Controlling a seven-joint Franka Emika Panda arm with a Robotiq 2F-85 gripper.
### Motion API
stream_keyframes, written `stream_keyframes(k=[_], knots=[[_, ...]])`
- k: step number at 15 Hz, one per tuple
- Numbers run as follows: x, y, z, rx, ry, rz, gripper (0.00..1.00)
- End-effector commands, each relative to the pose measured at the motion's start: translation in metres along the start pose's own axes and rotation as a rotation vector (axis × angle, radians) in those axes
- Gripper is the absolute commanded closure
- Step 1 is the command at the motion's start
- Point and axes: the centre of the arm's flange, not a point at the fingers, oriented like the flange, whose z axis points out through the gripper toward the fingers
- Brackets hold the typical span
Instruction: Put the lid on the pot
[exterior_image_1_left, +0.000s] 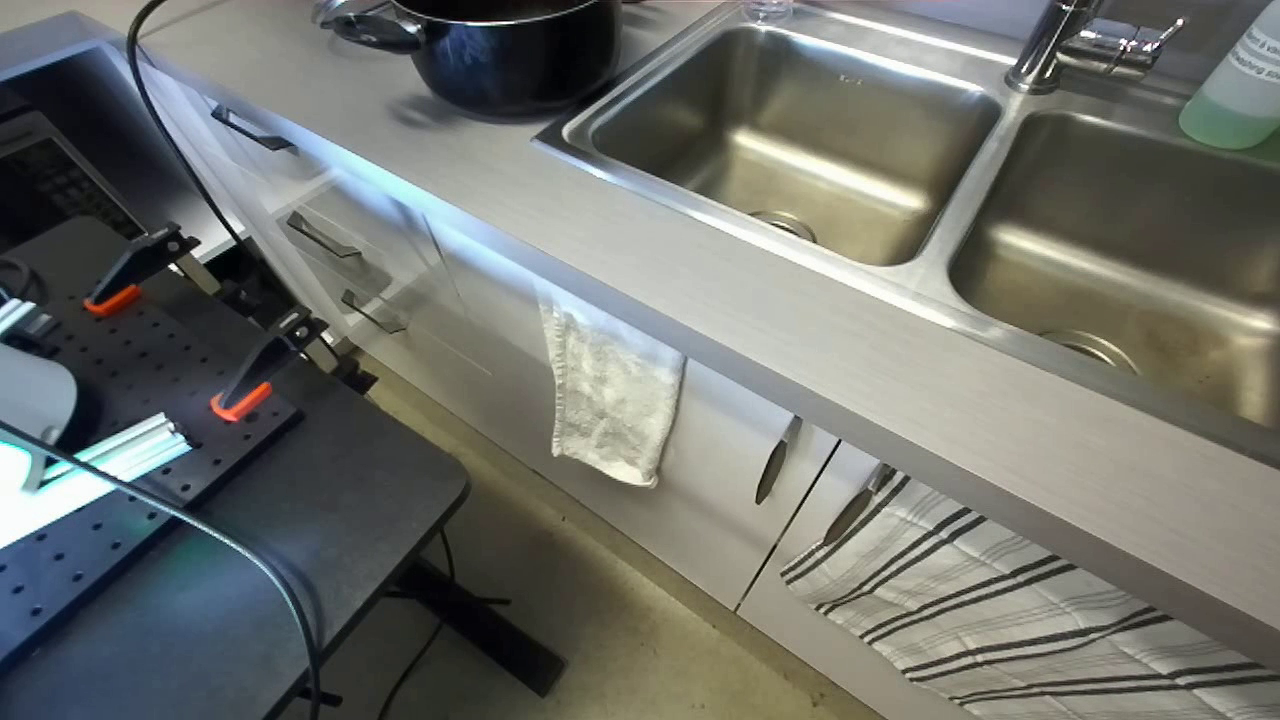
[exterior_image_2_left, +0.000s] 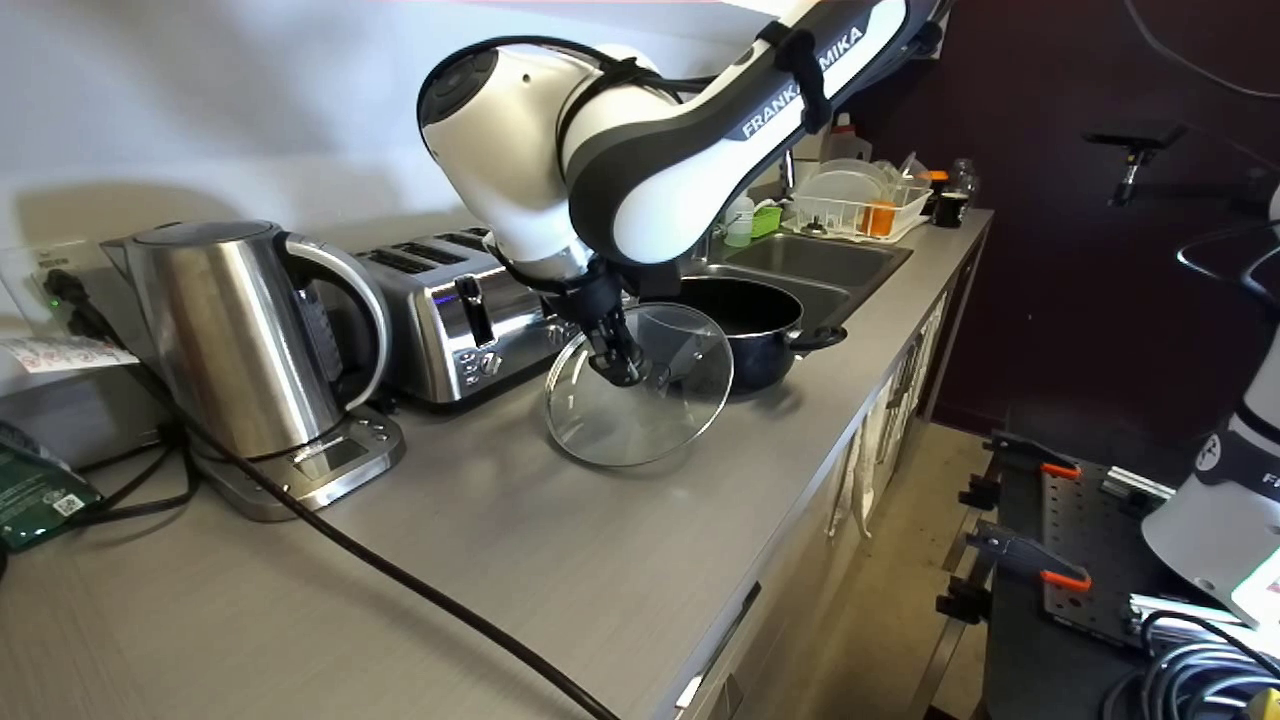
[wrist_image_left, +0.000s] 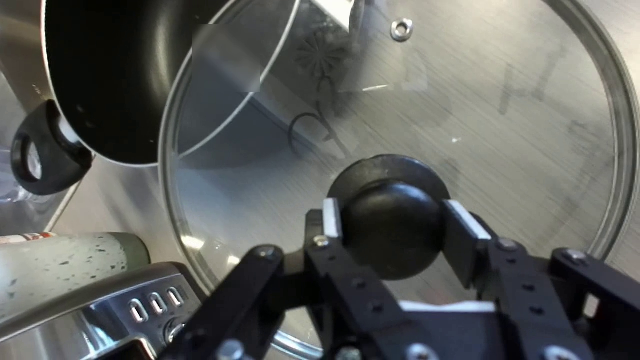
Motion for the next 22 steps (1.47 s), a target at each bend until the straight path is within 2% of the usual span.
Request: stream_keyframes(k=[1, 7, 15, 22], knots=[[0.004, 0.000, -0.003, -0.014, -0.014, 0.010, 0.75], [-0.001, -0.002, -0.010, -0.010, -0.003, 0.002, 0.75], [-0.020, -0.016, -0.054, -0.015, 0.070, -0.035, 0.75], [-0.045, -0.007, -0.082, -0.015, 0.105, -0.041, 0.75]])
